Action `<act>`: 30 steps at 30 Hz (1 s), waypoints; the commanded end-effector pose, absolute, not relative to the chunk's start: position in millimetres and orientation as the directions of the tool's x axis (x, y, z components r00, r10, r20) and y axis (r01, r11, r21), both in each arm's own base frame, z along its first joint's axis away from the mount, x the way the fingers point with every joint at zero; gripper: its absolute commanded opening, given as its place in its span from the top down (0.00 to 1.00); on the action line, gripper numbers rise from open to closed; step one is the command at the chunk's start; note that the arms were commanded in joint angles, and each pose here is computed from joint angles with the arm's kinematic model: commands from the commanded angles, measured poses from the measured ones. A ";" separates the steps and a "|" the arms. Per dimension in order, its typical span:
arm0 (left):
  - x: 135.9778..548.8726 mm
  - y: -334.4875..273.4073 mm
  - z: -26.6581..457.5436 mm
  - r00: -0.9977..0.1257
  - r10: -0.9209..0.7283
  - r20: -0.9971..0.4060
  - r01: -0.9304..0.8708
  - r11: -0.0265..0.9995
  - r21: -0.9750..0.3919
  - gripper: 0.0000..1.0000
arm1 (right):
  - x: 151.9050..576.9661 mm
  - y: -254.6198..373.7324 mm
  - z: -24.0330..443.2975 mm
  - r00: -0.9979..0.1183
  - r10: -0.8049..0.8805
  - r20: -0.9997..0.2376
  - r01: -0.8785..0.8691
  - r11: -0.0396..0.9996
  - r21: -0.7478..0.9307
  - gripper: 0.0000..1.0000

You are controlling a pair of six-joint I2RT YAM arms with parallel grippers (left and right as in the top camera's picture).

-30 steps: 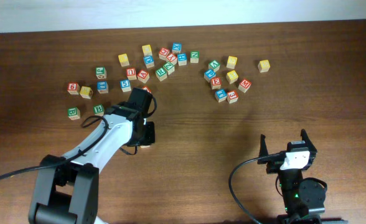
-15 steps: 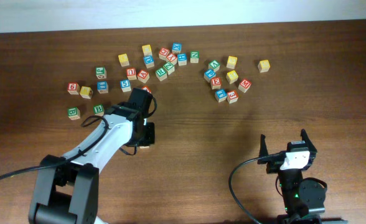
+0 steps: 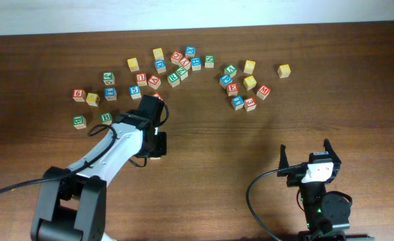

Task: Spell out ICRA
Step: 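Lower the red I block onto the table and open the left gripper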

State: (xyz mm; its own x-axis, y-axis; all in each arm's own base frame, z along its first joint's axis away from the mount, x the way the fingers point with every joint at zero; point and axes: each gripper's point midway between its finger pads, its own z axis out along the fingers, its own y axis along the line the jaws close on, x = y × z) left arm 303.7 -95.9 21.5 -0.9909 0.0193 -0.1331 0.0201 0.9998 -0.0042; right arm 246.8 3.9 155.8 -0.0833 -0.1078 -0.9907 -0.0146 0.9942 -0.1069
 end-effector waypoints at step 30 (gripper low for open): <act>346.1 -99.9 31.7 -0.947 0.023 -0.321 0.024 1.000 -0.001 0.01 | 246.7 2.5 152.1 -0.094 -0.103 -0.990 -0.010 0.995 -0.103 0.02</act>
